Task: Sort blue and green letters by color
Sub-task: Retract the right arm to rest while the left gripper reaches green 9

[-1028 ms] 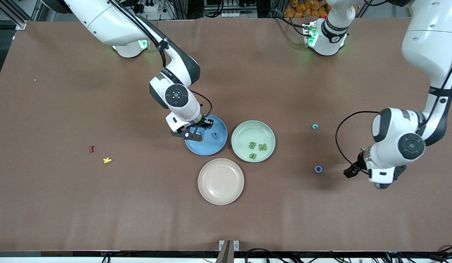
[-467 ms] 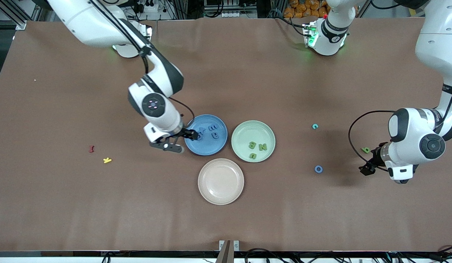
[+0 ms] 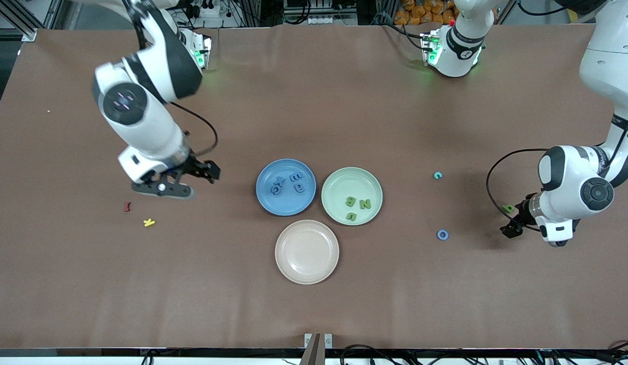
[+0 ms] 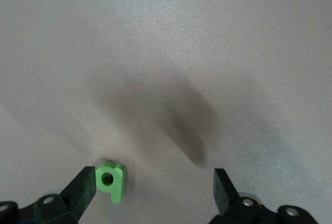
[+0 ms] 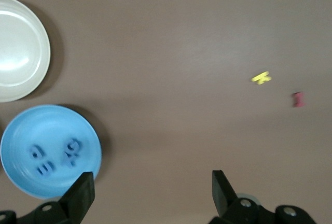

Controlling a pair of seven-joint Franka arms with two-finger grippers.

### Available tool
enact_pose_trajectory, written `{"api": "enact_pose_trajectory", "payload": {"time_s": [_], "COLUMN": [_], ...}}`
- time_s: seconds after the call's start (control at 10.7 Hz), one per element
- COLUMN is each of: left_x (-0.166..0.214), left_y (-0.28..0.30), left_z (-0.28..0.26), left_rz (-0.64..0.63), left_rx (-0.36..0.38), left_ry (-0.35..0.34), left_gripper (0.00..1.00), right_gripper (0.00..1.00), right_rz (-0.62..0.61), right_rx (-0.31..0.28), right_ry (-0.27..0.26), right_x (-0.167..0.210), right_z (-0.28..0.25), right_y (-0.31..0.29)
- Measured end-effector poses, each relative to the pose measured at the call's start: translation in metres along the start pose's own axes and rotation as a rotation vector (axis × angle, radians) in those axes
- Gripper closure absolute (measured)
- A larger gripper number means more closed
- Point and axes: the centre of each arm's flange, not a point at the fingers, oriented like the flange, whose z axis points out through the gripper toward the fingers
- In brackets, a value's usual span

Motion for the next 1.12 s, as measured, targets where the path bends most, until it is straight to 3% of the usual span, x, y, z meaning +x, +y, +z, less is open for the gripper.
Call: {"api": "enact_pose_trajectory", "payload": {"time_s": [0.37,0.56,0.84,1.12], "left_x": [-0.01,-0.013,-0.012,-0.008], "left_y": [-0.012,-0.018,-0.033,-0.046], "left_z": [0.011,0.01,0.016,0.02], "left_rz": [0.0,0.001,-0.004,-0.014], "left_rx": [-0.017,-0.016,-0.021,-0.021], "left_ry": [0.003,0.006,0.019,0.022], "left_gripper": [0.0,0.0,0.0,0.0], "right_gripper": [0.0,0.0,0.0,0.0], "right_rz": [-0.106,-0.139,-0.167,-0.172], "right_rx": [0.0,0.027,0.094,0.105], "right_ry": [0.008,0.003,0.019,0.017], "right_x": [-0.004,-0.003,-0.002,-0.006], "right_z": [-0.089,-0.126,-0.151,-0.155], "right_y": [0.086,0.111,0.141,0.142]}}
